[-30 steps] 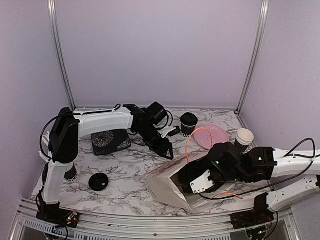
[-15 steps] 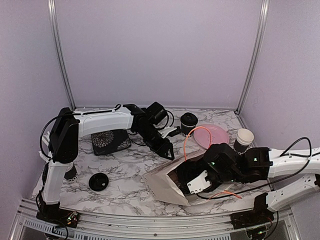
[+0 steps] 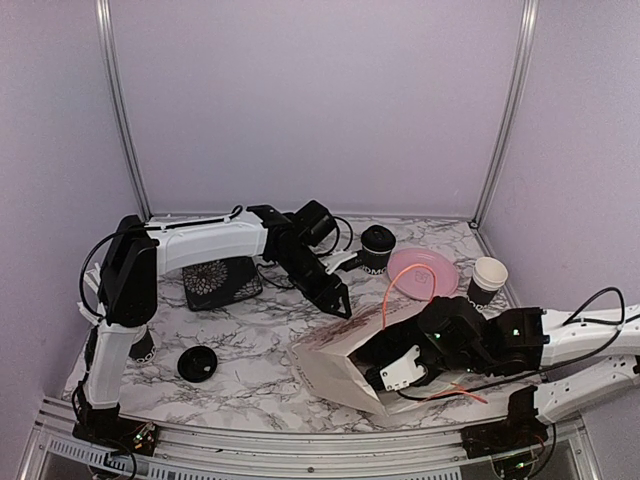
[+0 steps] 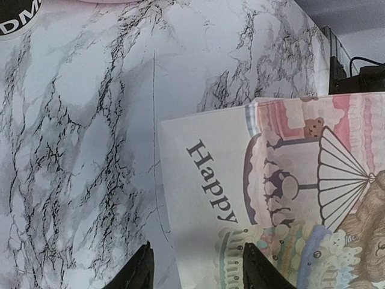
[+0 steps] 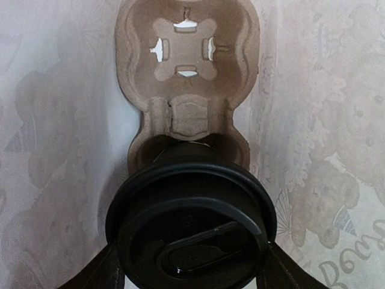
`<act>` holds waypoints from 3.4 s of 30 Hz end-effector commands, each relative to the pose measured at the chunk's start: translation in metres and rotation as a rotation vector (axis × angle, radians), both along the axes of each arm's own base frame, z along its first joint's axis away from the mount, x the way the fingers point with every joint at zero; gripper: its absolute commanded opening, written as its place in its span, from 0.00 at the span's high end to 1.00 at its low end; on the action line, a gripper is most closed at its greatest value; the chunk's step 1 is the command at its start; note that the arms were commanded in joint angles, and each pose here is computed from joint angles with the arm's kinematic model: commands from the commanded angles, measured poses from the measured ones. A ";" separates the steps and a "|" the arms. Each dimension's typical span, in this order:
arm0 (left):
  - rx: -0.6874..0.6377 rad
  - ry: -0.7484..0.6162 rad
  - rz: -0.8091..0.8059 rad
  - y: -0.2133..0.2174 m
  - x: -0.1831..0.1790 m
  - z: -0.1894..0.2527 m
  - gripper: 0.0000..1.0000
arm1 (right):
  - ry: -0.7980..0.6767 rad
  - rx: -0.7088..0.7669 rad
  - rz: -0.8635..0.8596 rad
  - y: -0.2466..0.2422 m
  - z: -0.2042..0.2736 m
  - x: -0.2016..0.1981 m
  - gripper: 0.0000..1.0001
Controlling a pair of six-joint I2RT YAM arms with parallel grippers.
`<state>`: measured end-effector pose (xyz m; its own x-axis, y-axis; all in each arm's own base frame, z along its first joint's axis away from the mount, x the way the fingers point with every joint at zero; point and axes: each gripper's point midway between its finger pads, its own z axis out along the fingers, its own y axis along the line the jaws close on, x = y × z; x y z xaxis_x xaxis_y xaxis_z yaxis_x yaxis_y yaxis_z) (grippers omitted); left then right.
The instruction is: Pack the takeout coffee
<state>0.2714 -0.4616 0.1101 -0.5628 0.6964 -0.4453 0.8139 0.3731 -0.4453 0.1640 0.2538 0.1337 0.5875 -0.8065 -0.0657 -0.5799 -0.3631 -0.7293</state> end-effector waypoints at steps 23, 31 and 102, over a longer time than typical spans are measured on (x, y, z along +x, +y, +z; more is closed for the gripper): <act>0.102 -0.073 0.078 0.054 0.030 0.018 0.47 | 0.192 -0.072 0.036 0.014 -0.008 -0.021 0.50; 0.111 -0.176 0.178 0.095 0.045 0.054 0.45 | 0.401 -0.178 0.017 0.022 -0.012 -0.033 0.51; -0.037 -0.387 0.336 0.149 0.041 0.184 0.36 | 0.785 -0.302 -0.420 0.043 -0.066 0.025 0.47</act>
